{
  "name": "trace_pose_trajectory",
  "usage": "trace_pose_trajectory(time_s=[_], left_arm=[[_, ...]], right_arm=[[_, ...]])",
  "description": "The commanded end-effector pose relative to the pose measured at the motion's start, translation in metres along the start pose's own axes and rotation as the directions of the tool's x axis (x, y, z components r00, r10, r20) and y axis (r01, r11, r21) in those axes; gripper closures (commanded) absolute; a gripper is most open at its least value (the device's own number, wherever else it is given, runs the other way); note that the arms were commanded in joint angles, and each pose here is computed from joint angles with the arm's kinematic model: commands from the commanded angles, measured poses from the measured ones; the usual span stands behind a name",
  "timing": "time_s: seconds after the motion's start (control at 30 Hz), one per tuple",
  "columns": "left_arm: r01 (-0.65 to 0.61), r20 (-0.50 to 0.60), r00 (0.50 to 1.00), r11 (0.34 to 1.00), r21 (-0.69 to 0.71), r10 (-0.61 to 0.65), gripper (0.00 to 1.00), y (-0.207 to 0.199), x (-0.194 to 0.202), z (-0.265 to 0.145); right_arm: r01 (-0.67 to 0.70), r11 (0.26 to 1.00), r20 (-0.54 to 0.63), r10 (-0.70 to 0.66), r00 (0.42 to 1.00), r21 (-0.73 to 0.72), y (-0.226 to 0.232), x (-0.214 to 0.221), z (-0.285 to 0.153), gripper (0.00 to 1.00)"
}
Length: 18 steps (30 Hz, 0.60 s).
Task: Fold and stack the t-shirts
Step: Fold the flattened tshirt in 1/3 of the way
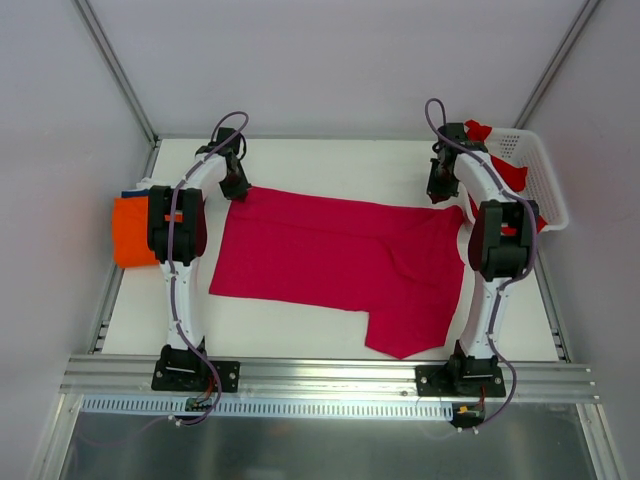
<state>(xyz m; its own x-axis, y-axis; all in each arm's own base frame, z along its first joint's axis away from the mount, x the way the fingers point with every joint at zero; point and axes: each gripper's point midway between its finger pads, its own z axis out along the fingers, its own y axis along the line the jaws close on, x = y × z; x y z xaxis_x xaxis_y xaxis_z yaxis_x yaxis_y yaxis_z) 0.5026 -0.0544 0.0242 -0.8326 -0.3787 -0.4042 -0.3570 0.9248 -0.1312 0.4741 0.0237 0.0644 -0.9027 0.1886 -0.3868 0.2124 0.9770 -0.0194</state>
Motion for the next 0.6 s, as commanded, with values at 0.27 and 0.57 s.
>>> trace_pose_trajectory(time_s=[0.27,0.57], left_arm=[[0.006,-0.049,0.999,1.000,-0.026,-0.008,1.00,0.011,0.011,0.008],[0.003,-0.052,0.999,1.000,-0.010,-0.003,1.00,0.009,0.011,0.006]], right_arm=[[0.001,0.999,-0.041,-0.002,0.999,-0.041,0.003,0.045,-0.006,0.99],[-0.017,0.998,-0.126,0.009,0.992,-0.058,0.021,0.059,0.030,0.99]])
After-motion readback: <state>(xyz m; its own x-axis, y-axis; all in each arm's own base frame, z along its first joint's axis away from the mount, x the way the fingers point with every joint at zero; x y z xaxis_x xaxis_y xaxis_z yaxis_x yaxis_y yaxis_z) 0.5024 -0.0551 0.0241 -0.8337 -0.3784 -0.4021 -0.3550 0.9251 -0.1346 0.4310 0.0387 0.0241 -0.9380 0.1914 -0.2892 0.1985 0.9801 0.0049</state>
